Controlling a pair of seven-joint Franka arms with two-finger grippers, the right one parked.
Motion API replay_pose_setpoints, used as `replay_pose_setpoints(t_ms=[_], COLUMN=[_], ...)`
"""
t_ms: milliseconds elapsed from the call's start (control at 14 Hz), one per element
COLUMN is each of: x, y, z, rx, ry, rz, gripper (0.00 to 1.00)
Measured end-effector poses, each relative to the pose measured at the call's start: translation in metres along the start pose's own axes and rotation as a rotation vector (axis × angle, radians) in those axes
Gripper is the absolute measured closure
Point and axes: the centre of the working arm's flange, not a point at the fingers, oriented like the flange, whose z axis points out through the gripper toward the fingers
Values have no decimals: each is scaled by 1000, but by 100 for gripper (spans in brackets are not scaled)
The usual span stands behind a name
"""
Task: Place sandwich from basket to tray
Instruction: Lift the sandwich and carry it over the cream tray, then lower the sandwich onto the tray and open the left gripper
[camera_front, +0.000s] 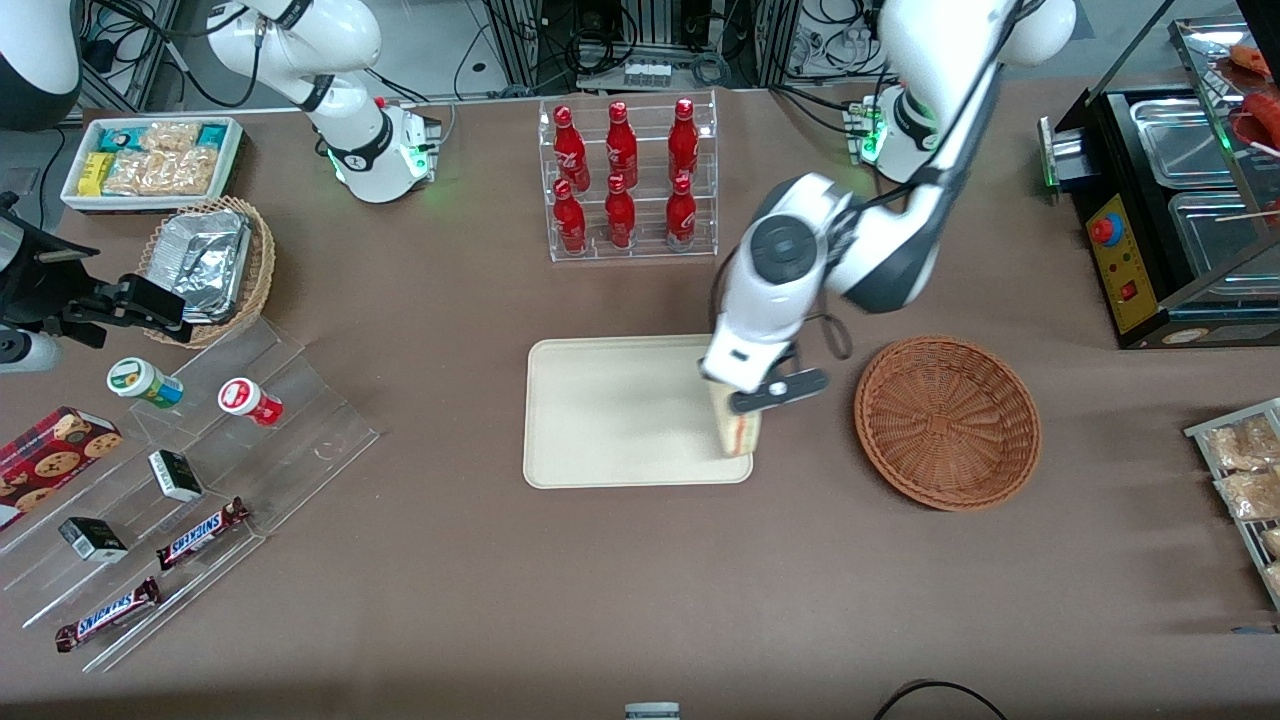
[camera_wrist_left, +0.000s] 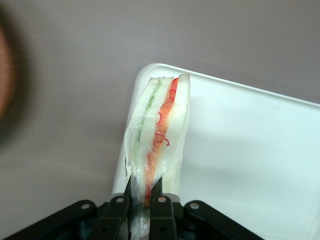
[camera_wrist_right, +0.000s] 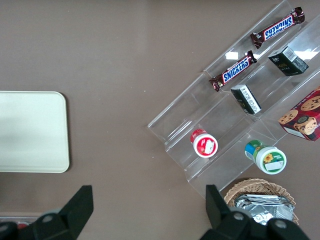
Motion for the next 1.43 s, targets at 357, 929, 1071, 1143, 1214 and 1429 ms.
replay_pose_setpoints(t_ms=[357,929,1071,1143,1214,1429], x=[-57,-88,-85,-84,-82,-77], y=[79,110,110,111,112,109], z=[41,83,81,78,73,26], rx=[5,46,49,47,45,60], ry=[-11,-13,0,5,7,8], rz=[109,159,163,162,158,113], gripper=[86,80,60,49,38,8])
